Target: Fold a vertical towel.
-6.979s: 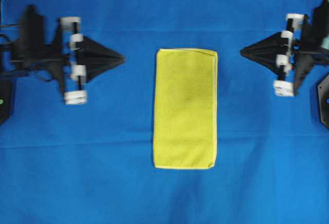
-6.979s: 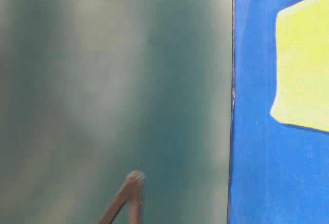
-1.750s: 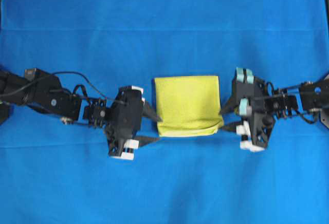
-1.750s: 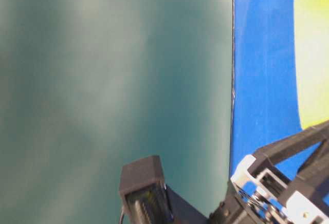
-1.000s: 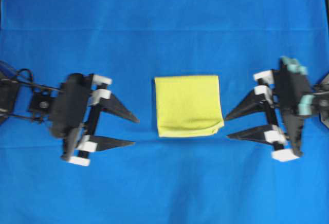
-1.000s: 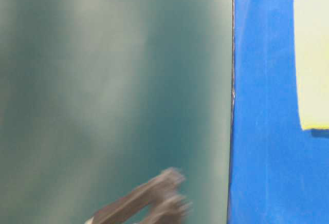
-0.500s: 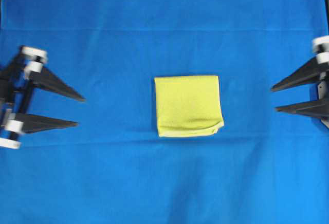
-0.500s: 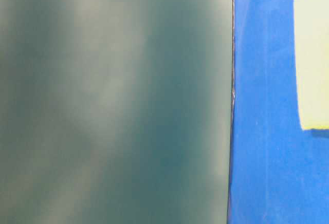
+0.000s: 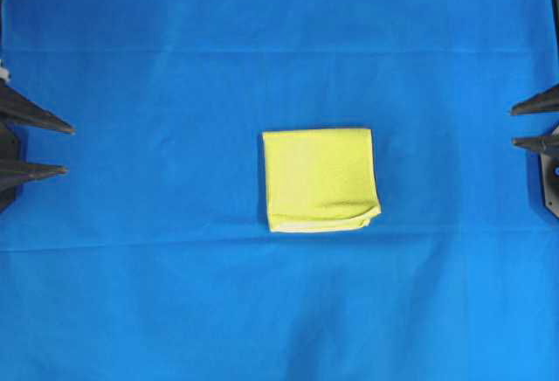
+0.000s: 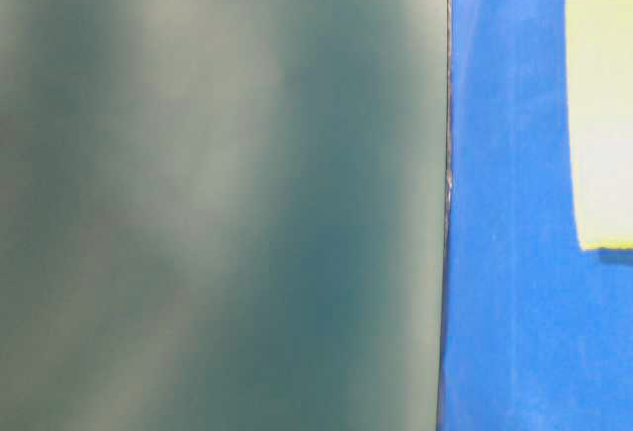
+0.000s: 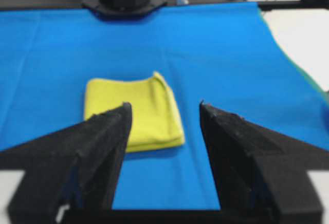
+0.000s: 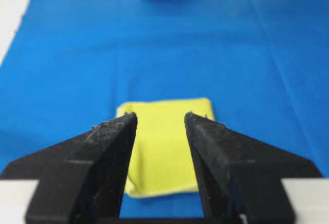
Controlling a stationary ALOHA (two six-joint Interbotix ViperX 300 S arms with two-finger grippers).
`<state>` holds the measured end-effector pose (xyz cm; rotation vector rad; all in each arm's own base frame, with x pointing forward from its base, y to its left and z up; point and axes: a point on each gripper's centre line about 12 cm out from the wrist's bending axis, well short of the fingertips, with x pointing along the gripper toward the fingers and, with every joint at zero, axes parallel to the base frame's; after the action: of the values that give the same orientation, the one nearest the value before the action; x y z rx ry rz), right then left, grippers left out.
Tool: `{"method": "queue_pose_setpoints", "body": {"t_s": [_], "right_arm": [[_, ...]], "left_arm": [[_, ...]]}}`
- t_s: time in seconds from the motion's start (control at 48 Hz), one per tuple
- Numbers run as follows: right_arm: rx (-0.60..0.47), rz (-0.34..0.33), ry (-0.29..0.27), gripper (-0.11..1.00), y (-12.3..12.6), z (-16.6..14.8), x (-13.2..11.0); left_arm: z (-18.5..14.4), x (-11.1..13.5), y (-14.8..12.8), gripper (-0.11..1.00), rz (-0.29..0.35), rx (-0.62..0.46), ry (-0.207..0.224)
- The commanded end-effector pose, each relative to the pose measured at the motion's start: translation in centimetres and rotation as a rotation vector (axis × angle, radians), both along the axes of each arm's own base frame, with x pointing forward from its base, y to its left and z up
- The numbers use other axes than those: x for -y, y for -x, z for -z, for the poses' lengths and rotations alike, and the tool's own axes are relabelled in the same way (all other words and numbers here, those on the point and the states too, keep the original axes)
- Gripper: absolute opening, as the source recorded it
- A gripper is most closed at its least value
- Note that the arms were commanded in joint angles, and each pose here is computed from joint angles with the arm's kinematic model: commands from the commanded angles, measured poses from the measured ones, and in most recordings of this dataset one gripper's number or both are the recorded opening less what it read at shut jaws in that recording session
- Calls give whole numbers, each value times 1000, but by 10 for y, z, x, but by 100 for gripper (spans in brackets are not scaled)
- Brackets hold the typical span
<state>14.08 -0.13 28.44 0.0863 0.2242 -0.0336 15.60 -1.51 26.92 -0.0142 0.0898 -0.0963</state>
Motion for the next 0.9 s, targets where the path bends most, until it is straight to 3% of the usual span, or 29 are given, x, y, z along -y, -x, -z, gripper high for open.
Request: {"method": "queue_pose_setpoints", "body": {"t_s": [0.0, 0.188, 0.875], "right_arm": [[8, 28, -8, 50, 3, 6, 4], [-7, 60, -40, 50, 5, 27, 7], [-11, 63, -42, 50, 5, 29, 8]], "left_arm": [[3, -2, 7, 52, -11, 25, 10], [23, -3, 15, 52, -16, 7, 41], [29, -6, 15, 52, -33, -8, 39]]}}
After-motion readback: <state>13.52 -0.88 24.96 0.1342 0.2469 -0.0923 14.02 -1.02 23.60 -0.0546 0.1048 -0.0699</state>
